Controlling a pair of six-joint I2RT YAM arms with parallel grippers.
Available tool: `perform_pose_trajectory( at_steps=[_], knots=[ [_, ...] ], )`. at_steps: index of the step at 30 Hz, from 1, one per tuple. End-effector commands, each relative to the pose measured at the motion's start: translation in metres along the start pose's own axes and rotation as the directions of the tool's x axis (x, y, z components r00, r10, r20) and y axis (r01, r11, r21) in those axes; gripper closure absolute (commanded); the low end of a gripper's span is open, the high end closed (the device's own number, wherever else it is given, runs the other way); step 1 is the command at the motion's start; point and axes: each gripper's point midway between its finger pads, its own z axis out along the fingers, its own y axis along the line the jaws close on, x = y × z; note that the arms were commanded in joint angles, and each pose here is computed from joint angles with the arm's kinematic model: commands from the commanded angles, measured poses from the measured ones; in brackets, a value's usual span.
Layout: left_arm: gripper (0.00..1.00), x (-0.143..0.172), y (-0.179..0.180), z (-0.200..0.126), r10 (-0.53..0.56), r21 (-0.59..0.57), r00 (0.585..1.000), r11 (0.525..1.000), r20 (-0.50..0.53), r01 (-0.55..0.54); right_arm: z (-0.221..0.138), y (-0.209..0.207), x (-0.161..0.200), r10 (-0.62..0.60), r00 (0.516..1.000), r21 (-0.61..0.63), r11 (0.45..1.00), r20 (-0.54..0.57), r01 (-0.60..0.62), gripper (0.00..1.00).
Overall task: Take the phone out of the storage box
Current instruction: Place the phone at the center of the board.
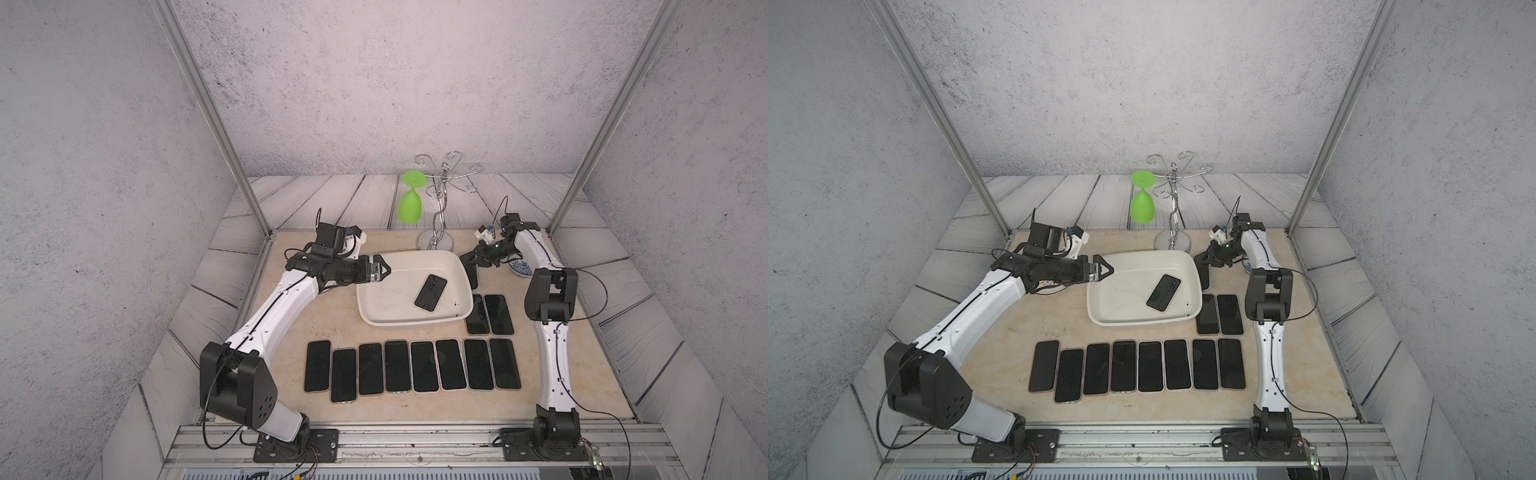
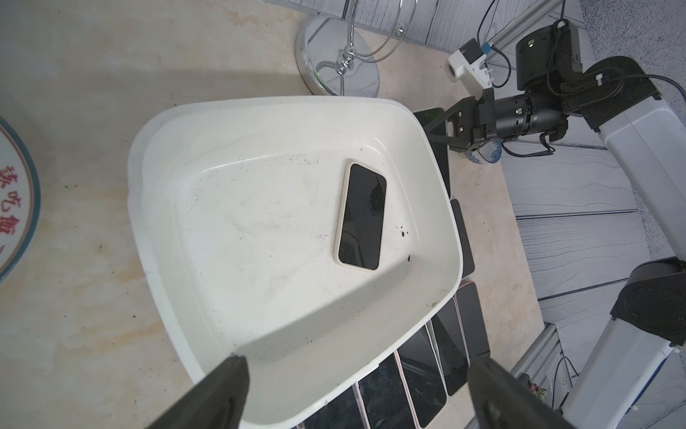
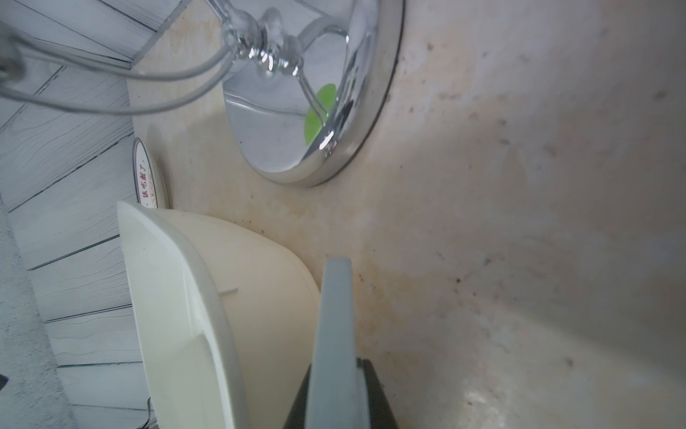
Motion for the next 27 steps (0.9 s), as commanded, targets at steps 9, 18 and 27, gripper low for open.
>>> perform_pose_trajectory(
  at_steps=[9, 18, 27],
  knots=[
    [0.01, 0.006, 0.007, 0.008, 0.004, 0.001, 1.000, 1.000, -0.022, -0.004, 0.012, -0.010, 0.005, -0.016, 1.000, -0.011, 1.000, -0.023, 0.016, 1.00],
    [0.01, 0.011, 0.010, 0.013, -0.006, 0.003, 0.999, 1.000, -0.032, 0.006, 0.021, -0.035, 0.027, 0.009, 0.996, 0.080, 0.997, -0.092, -0.002, 0.81],
    [0.02, 0.017, 0.013, 0.016, -0.018, 0.006, 0.999, 1.000, -0.045, 0.018, 0.009, -0.048, 0.017, 0.039, 0.998, 0.149, 0.988, -0.049, -0.032, 0.54]
  ],
)
